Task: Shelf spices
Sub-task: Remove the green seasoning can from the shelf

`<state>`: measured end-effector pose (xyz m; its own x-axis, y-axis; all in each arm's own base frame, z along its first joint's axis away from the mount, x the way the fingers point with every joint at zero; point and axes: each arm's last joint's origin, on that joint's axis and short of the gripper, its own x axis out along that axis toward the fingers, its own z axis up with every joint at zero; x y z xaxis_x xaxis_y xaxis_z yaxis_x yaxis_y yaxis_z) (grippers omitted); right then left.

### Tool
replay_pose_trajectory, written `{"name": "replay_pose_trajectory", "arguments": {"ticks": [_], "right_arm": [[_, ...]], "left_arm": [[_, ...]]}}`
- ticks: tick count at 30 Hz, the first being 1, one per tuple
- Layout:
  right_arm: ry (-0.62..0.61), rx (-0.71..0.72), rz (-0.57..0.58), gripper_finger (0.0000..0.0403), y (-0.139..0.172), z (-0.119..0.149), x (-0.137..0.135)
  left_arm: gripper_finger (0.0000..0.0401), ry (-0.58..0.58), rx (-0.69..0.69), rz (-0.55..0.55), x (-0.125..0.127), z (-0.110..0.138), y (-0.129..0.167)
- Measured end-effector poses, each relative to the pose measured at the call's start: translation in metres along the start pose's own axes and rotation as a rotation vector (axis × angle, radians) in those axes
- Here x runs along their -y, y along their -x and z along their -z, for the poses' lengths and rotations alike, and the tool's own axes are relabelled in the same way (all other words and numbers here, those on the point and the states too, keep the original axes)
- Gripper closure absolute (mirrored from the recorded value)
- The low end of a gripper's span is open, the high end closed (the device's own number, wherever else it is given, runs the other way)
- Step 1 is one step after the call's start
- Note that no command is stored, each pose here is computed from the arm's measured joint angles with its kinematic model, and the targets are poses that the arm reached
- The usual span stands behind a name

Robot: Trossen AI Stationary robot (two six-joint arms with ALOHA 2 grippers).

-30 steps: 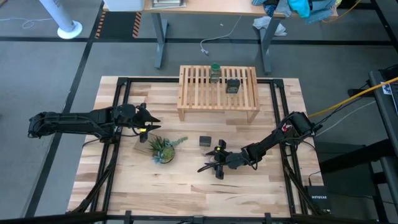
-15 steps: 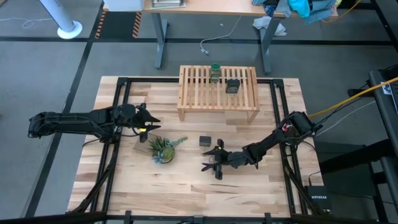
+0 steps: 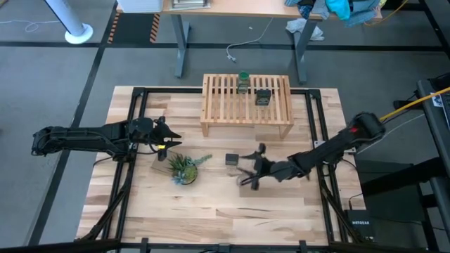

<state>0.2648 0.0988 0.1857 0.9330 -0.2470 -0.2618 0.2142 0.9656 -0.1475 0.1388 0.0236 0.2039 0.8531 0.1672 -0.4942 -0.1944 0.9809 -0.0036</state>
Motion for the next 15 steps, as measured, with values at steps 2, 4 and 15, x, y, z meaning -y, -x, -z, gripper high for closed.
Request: {"name": "replay_pose_trajectory", "arguments": {"ticks": [2,4,15], "right_arm": [[0.042,-0.011,0.047,0.0209,0.013,-0.01,0.01],[0.064,-0.017,0.087,0.022,0.026,-0.02,0.021],[0.062,-0.009,0.255,0.0252,0.1,-0.049,0.087]], "left_arm": [[0.0285,0.0,0.0,0.0,0.0,0.0,0.0],[0.0285,0.0,0.002,0.0,0.0,0.0,0.0],[0.0285,0.0,0.001,0.0,0.0,0.0,0.0]]}}
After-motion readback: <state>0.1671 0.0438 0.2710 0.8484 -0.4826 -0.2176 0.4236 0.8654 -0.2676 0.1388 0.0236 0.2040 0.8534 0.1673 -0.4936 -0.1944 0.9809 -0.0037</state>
